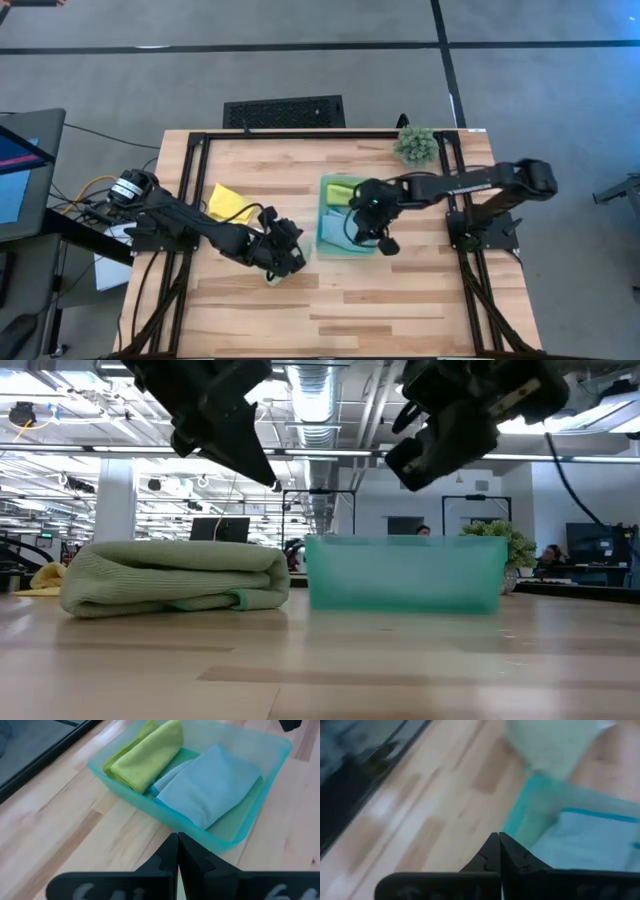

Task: Fold microfiber towels
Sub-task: Adjust the blue fold microfiber cloth in the green bin

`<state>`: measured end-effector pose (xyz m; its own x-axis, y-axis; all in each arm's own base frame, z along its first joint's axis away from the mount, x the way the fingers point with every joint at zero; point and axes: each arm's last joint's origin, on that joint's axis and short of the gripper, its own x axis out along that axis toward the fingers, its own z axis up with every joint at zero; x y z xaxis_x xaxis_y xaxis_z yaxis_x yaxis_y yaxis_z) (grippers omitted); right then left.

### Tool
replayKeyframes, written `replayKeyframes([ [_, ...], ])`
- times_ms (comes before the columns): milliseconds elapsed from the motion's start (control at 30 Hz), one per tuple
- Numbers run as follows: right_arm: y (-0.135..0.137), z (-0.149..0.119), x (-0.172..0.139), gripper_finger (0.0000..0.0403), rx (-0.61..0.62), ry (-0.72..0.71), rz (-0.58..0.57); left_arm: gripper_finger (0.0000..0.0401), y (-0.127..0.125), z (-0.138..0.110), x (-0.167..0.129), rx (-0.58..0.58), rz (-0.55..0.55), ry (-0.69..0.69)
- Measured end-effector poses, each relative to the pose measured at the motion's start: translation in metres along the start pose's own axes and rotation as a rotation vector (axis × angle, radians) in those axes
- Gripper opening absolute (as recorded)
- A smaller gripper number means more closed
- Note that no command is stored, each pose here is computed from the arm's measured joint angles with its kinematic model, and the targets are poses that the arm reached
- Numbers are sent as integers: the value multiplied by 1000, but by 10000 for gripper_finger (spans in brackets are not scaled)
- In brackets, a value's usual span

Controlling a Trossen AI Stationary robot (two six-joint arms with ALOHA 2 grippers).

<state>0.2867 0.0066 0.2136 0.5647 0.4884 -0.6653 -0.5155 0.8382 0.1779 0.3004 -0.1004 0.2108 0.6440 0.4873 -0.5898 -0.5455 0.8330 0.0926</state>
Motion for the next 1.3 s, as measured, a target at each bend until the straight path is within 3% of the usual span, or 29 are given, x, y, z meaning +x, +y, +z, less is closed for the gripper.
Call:
replayKeyframes([
  [167, -3, -13, 12, 22, 78, -126, -272, 0, 0, 2, 2, -21, -5, -13],
  [333, -25, -34, 41, 31, 147, -94, -328, 0, -1, 3, 8, -36, -9, -25],
  [500, -58, -51, 58, 18, 283, -56, -533, 0, -2, 1, 15, -28, -6, -6],
  [667, -62, -48, 53, 14, 263, -34, -453, 0, -5, 0, 20, -29, -45, 16],
  [900, -49, -28, 27, 21, 236, -85, -452, 0, -8, -5, 29, 18, -62, 40],
  [1067, -49, -43, 43, 16, 287, 33, -421, 0, -12, -6, 35, 47, -113, 58],
  [1200, -55, -54, 56, 17, 295, 91, -505, 0, -13, -5, 35, 41, -120, 49],
  [1300, -49, -43, 51, 15, 243, 44, -561, 0, -15, -4, 34, 42, -184, 70],
])
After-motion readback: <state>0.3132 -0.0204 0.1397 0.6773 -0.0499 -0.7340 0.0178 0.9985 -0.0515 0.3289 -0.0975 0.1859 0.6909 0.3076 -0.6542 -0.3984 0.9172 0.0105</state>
